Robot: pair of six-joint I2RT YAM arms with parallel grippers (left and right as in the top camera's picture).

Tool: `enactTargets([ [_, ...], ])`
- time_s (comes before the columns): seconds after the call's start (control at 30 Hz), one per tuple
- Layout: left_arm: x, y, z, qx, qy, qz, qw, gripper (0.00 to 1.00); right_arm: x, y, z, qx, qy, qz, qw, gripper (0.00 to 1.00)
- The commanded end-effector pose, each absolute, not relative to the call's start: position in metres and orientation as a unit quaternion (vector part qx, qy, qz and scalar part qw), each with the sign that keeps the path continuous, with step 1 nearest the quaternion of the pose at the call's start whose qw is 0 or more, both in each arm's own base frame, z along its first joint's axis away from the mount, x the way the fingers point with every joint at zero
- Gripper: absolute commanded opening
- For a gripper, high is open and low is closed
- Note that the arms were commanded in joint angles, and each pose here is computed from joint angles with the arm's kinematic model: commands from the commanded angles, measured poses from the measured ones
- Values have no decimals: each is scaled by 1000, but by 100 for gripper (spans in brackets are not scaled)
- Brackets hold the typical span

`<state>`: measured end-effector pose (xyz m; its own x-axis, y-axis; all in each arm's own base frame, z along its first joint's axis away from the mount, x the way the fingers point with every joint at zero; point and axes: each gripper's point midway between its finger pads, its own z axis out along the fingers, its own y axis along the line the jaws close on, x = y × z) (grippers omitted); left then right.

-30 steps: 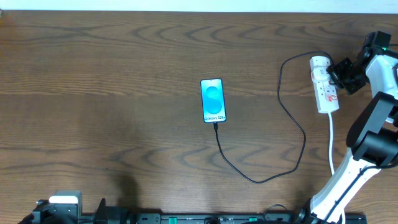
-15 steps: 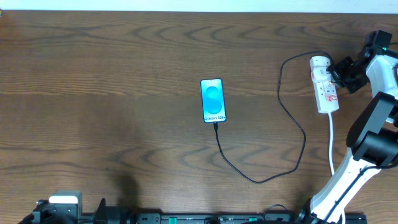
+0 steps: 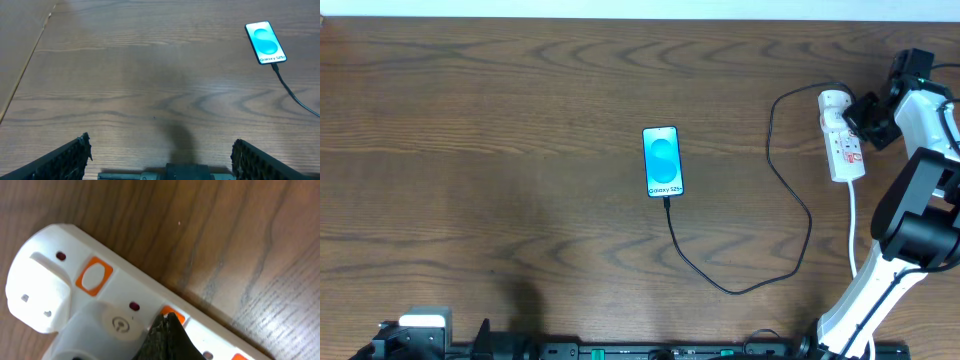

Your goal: Plug charger to phone and switch on socket

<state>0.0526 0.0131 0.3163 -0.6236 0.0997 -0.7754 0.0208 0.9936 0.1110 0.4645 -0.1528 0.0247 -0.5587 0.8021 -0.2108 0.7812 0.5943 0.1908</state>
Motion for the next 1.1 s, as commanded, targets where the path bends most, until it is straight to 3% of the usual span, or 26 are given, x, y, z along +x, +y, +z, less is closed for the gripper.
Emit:
enactTargets([
  [0.0,47,16,312,37,905,56,421,91,472,-61,8,383,907,154,85,1],
  [0.27,47,16,312,37,905,56,421,91,475,-55,13,365,914,151,90,1],
  [0.4,47,16,312,37,905,56,421,91,466,-84,43,377,914,92,118,1],
  [0.63,43,16,312,36,901,56,428,91,441,-139,174,403,877,-27,260,1],
  [0.93,24,17,313,26,881,59,469,91,405,-105,348,379,801,74,458,1],
  [1.07,5,18,312,6,859,69,507,91,385,-87,386,356,784,99,499,1],
])
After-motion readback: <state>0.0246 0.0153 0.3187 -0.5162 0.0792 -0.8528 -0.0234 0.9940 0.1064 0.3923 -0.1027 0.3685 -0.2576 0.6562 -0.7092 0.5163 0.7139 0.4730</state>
